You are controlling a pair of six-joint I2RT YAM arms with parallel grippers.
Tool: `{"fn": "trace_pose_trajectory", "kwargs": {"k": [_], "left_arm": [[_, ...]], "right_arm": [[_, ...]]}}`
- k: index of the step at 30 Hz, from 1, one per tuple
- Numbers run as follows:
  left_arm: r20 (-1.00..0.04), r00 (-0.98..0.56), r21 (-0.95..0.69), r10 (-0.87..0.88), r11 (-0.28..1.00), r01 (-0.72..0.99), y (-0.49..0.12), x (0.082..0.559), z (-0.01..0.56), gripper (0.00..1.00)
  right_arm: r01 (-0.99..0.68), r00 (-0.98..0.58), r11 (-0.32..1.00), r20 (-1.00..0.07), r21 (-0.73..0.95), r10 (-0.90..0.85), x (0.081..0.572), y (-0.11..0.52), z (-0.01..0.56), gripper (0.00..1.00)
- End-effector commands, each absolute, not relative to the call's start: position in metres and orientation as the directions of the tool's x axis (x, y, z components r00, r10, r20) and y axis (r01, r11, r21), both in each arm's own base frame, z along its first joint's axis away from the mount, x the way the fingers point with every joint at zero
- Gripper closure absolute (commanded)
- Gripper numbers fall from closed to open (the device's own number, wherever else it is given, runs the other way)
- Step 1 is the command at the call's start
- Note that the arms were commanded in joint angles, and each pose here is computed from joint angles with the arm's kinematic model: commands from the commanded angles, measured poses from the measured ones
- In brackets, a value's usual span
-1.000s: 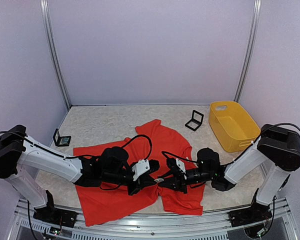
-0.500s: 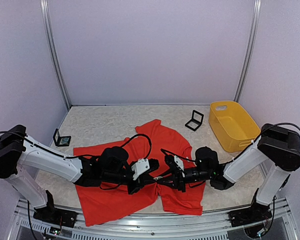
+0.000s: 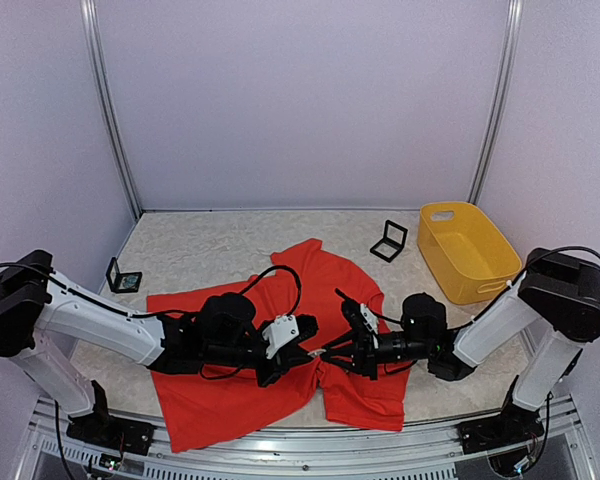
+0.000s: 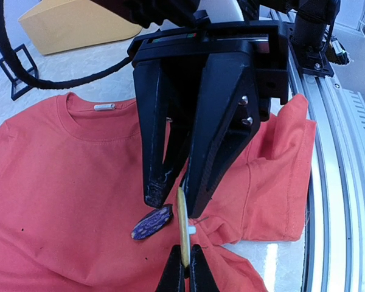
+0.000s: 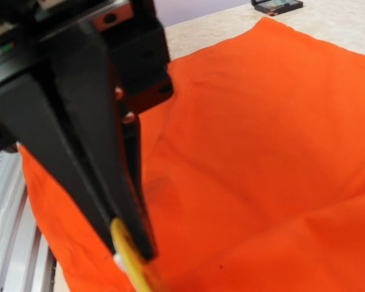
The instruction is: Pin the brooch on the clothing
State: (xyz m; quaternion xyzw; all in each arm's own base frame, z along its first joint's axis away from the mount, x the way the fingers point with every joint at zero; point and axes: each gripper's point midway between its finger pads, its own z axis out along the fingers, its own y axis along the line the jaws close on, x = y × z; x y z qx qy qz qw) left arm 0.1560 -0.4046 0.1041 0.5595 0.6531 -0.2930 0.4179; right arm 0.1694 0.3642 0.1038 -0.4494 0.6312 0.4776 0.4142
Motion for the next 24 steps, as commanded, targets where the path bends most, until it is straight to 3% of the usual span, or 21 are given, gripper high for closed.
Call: {"fn": "trace_pose_trajectory", "kwargs": {"k": [1,5,12,19,24], "left_arm": [[-0.871,-0.010,0.081,0.492,0.164,0.983,-0.404,0.141,0.104,1.00],[-0.831,0.024,0.185,0.556,0.236,0.954,-0.397,0.157,0.095,1.00],[-0.578,0.217,0.505,0.787,0.136,0.853,-0.397,0.149,0.067,1.00],[-0.734,0.061,0.285,0.677,0.225,0.932,-0.401,0.151,0.071,1.00],[-0.810,0.058,0.197,0.584,0.177,0.964,-0.406,0.141,0.089,1.00]], "right_arm": [[-0.962,-0.214,0.199,-0.969,0.187,-0.126,0.187,0.359,0.122,0.77],[-0.972,-0.161,0.189,-0.981,0.138,-0.112,0.178,0.347,0.136,0.71],[-0.894,-0.185,0.439,-0.965,0.086,-0.187,0.205,0.313,0.135,0.70],[-0.947,-0.124,0.319,-0.964,0.044,-0.234,0.177,0.308,0.127,0.58],[-0.997,-0.013,0.079,-0.963,-0.008,-0.268,0.146,0.324,0.112,0.50]]}}
